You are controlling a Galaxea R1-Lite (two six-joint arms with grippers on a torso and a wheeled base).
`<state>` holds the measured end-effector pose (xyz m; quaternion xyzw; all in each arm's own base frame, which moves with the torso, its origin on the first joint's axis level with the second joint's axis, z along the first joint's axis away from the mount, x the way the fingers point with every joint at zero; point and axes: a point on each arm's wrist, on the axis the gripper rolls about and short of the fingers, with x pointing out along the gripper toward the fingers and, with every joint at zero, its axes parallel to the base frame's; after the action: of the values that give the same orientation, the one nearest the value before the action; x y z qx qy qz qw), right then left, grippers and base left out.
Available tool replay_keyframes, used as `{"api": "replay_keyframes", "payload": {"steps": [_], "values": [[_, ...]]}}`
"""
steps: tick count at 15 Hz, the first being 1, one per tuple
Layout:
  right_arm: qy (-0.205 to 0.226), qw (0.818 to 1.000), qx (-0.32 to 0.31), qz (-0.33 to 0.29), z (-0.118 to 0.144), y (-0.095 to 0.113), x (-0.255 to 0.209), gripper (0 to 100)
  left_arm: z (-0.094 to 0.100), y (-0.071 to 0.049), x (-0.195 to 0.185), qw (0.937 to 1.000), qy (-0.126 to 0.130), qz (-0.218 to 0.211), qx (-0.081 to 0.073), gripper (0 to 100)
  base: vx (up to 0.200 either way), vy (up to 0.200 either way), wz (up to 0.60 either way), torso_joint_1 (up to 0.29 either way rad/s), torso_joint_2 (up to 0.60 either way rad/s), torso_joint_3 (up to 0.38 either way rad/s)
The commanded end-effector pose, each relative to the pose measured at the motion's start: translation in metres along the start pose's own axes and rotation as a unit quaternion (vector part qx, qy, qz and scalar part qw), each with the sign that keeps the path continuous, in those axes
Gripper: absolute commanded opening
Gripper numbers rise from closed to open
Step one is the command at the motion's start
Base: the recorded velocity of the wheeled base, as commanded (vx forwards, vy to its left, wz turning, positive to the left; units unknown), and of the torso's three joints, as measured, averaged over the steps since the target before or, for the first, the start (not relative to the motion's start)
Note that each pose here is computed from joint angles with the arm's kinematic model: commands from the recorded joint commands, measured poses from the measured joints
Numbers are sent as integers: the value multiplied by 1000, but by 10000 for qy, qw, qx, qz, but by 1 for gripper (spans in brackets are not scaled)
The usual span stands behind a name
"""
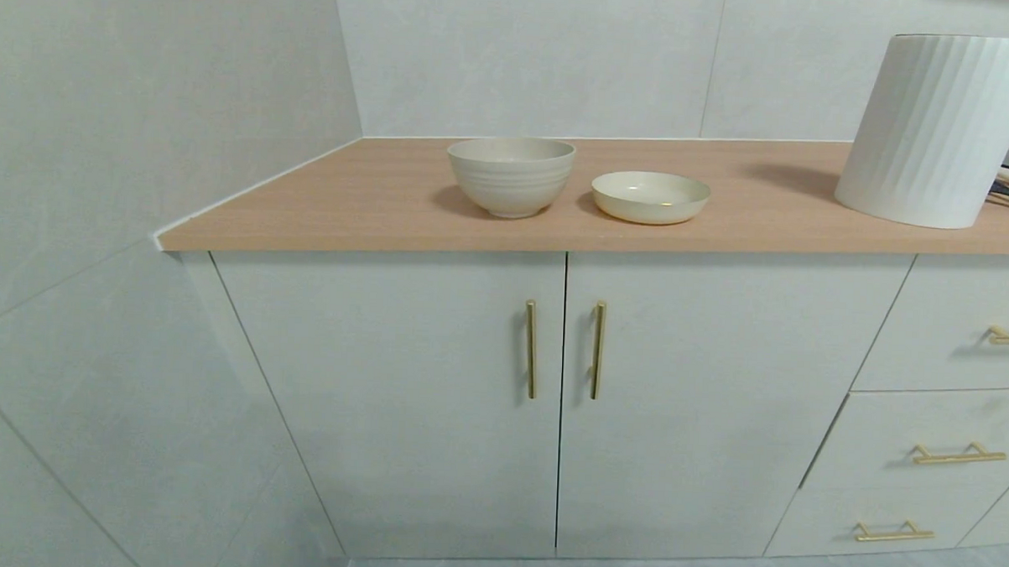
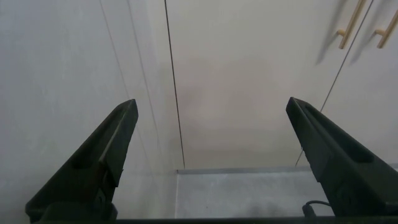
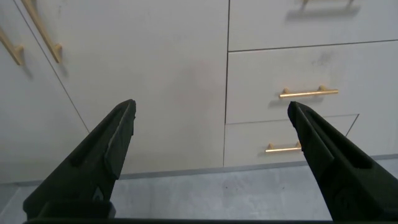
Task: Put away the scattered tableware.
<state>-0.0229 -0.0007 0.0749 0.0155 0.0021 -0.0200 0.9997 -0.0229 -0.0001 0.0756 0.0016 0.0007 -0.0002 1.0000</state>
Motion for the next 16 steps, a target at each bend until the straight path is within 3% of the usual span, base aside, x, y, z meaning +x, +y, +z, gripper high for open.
{"api": "replay_keyframes", "payload": {"steps": [1, 4, 16], "values": [[14, 10000, -2, 0, 0, 0, 0, 100, 0, 0, 0, 10000, 8, 2, -1, 100, 0, 0, 0, 0, 0, 0], [14, 10000, -10, 0, 0, 0, 0, 100, 0, 0, 0, 10000, 8, 2, -1, 100, 0, 0, 400, 3, 3, 2], [6, 9999, -140, 8, 0, 0, 0, 100, 0, 0, 0, 10000, 8, 2, -1, 100, 0, 0, 0, 0, 0, 0]]}}
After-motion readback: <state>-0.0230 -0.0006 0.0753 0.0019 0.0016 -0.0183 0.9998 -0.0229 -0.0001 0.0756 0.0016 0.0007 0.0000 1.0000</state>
